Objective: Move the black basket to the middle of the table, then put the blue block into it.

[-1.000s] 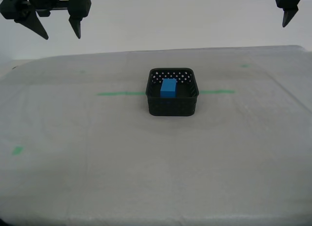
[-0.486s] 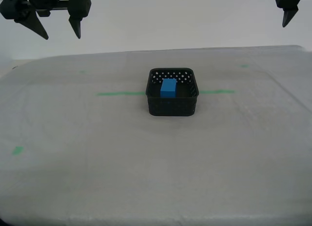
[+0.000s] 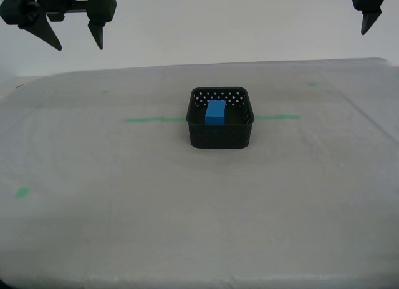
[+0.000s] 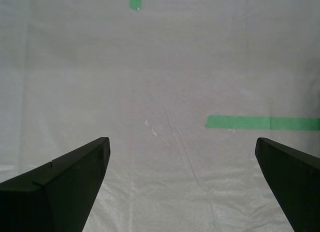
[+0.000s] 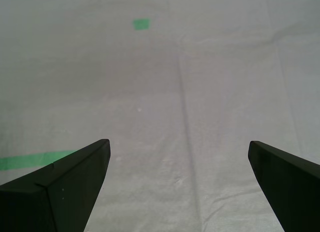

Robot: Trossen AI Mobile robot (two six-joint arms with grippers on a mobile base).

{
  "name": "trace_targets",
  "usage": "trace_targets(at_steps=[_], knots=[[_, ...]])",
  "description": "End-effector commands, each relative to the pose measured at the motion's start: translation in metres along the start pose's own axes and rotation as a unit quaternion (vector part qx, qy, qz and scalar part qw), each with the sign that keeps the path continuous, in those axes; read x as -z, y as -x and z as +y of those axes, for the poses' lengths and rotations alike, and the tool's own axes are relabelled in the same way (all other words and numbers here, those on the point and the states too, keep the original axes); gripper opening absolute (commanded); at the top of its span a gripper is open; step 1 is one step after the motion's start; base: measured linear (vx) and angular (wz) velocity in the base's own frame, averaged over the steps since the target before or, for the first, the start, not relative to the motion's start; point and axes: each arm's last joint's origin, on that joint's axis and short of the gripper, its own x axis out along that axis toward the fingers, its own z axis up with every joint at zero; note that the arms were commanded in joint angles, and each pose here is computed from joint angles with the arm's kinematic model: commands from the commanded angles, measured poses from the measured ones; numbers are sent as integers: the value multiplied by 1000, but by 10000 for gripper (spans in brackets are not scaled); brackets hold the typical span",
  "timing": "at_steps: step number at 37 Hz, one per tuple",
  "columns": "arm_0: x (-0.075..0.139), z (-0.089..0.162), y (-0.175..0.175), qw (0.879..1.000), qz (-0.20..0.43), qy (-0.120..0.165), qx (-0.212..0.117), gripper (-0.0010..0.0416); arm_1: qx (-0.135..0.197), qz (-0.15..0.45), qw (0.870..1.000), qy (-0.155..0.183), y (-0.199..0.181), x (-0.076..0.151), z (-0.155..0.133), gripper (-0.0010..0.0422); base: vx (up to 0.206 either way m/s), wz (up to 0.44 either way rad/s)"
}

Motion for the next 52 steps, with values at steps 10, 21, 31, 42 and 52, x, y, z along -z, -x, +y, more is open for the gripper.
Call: trace_targets(at_steps=[10, 21, 31, 42, 52], knots=[[0, 0, 0, 1000, 0, 0, 1, 387, 0, 0, 1000, -2, 0, 0, 0, 400, 0, 0], [0, 0, 0, 1000, 0, 0, 1, 387, 0, 0, 1000, -2, 0, 0, 0, 400, 0, 0], [0, 0, 0, 1000, 0, 0, 1, 387, 0, 0, 1000, -2, 0, 0, 0, 400, 0, 0], [0, 0, 0, 1000, 0, 0, 1, 387, 0, 0, 1000, -2, 0, 0, 0, 400, 0, 0], [0, 0, 0, 1000, 0, 0, 1, 387, 0, 0, 1000, -2, 0, 0, 0, 400, 0, 0]])
